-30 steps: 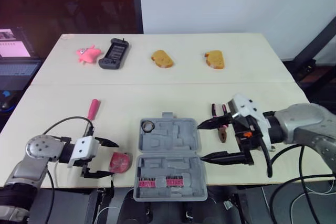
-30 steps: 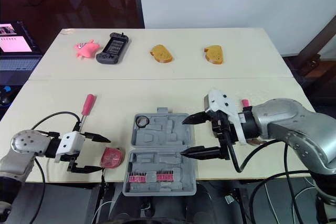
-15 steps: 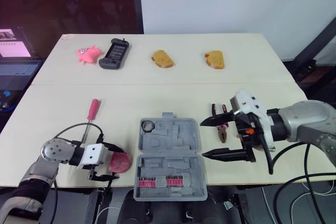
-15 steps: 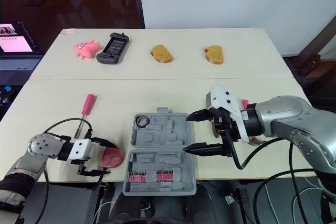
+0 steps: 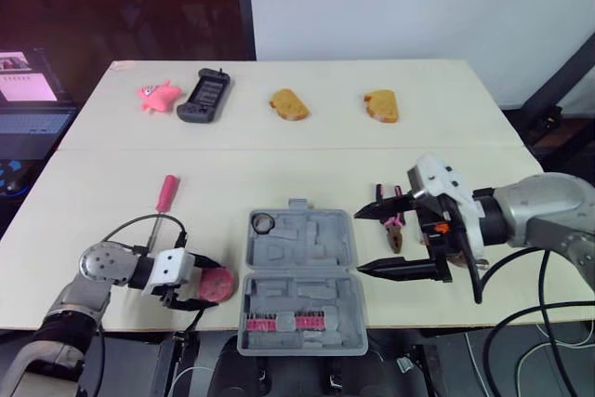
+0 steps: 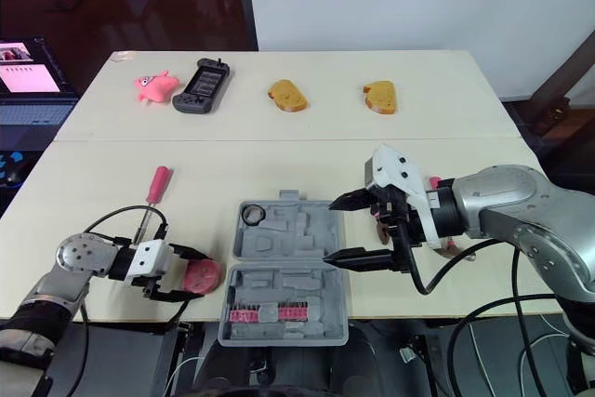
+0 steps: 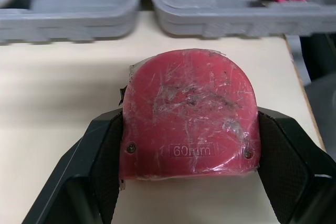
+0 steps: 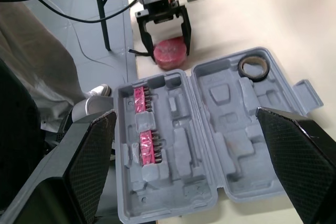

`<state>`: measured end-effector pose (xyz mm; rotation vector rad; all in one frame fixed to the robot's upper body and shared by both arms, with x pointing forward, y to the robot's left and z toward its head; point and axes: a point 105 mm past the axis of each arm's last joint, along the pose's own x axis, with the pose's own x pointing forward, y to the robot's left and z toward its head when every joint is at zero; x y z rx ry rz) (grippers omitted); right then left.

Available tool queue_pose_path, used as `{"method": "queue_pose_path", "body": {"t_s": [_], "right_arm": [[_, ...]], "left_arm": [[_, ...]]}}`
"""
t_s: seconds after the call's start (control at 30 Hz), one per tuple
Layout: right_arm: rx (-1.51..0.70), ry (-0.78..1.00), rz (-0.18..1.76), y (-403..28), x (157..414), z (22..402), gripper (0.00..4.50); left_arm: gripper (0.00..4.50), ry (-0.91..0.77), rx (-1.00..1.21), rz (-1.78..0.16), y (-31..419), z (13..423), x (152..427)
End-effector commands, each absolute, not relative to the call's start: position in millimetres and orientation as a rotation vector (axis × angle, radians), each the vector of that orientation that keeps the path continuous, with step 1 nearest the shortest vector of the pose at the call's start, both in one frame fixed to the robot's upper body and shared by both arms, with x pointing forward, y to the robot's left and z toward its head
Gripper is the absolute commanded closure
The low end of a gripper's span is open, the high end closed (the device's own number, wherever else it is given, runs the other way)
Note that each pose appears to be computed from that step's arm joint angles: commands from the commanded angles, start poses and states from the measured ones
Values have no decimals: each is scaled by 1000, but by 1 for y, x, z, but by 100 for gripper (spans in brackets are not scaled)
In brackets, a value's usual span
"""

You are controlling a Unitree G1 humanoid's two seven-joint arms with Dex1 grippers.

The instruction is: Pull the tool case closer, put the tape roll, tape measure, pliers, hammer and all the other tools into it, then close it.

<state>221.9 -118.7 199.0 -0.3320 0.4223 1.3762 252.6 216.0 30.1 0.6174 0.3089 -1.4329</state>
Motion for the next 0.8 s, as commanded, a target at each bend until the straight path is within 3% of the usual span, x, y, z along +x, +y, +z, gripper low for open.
{"method": "queue_pose_path", "body": {"t_s": [0.03, 0.47, 0.8], "right_arm": [[-360, 410, 1375, -120, 223, 203, 0], [-326, 402, 1394, -115, 227, 202, 0], [-299, 395, 1250, -106, 230, 180, 0]], "left_arm": [[153, 254, 640, -1382, 224, 53, 262], [153, 258, 633, -1379, 226, 58, 256], [153, 90, 685, -1446, 180, 127, 264]]}}
